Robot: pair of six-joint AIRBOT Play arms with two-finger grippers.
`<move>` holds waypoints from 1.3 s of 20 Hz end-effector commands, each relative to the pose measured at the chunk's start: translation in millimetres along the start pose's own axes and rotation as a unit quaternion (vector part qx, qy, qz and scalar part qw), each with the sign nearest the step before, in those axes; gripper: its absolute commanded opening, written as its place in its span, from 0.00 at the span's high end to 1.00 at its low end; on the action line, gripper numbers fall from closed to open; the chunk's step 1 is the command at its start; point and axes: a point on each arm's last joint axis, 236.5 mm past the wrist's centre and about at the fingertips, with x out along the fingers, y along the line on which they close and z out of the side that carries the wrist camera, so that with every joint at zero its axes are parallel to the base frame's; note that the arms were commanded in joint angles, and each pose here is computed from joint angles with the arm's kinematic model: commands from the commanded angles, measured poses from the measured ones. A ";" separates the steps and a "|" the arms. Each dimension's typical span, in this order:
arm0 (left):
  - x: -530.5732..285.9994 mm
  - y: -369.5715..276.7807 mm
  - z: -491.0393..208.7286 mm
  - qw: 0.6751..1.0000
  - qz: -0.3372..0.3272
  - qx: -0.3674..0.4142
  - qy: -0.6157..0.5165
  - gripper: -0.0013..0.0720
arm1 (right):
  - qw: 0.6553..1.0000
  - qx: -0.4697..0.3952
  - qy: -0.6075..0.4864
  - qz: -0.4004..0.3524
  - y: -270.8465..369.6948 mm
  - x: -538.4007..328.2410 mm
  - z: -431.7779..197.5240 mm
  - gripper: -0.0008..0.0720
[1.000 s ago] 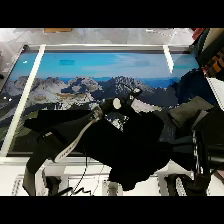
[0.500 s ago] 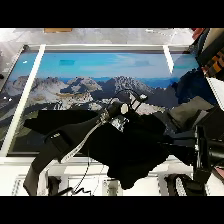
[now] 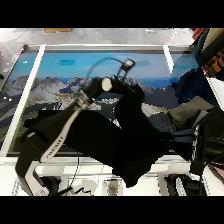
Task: Fold the clothes and pants, and hang the long-sleeved shirts on hangers.
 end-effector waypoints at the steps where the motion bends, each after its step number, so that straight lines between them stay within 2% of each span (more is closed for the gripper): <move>1: -61.5 51.9 42.6 0.997 0.047 -0.014 -0.058 0.97 | 0.997 0.011 -0.003 -0.080 -37.9 -3.0 0.7 0.95; 4: -108.8 85.5 56.2 0.994 0.078 -0.023 -0.076 0.97 | 0.982 0.007 -0.070 -0.177 -82.4 -16.9 31.7 0.95; 7: -147.6 128.4 34.0 0.989 0.140 -0.026 -0.028 0.97 | 0.953 0.030 -0.128 -0.274 -137.1 -39.3 57.7 0.95; 10: -171.4 165.7 -9.0 0.979 0.193 -0.048 0.052 0.97 | 0.949 0.093 -0.113 -0.279 -189.1 -21.8 55.2 0.95; 13: -161.6 177.6 -35.4 0.975 0.194 -0.059 0.093 0.97 | 0.946 0.173 -0.049 -0.271 -260.8 19.7 22.1 0.95; 15: -141.0 182.1 -40.0 0.976 0.189 -0.060 0.092 0.97 | 0.930 0.218 -0.033 -0.293 -324.3 44.0 -1.5 0.95; 19: -97.9 186.2 -20.8 0.980 0.191 -0.042 0.035 0.97 | 0.890 0.310 -0.034 -0.333 -406.4 75.6 -48.3 0.95; 22: -64.8 171.3 13.4 0.983 0.175 -0.037 -0.048 0.97 | 0.884 0.329 -0.016 -0.331 -416.4 87.0 -67.0 0.95; 26: -26.0 138.6 58.0 0.973 0.165 -0.008 -0.159 0.97 | 0.884 0.322 -0.024 -0.336 -417.6 83.1 -62.1 0.95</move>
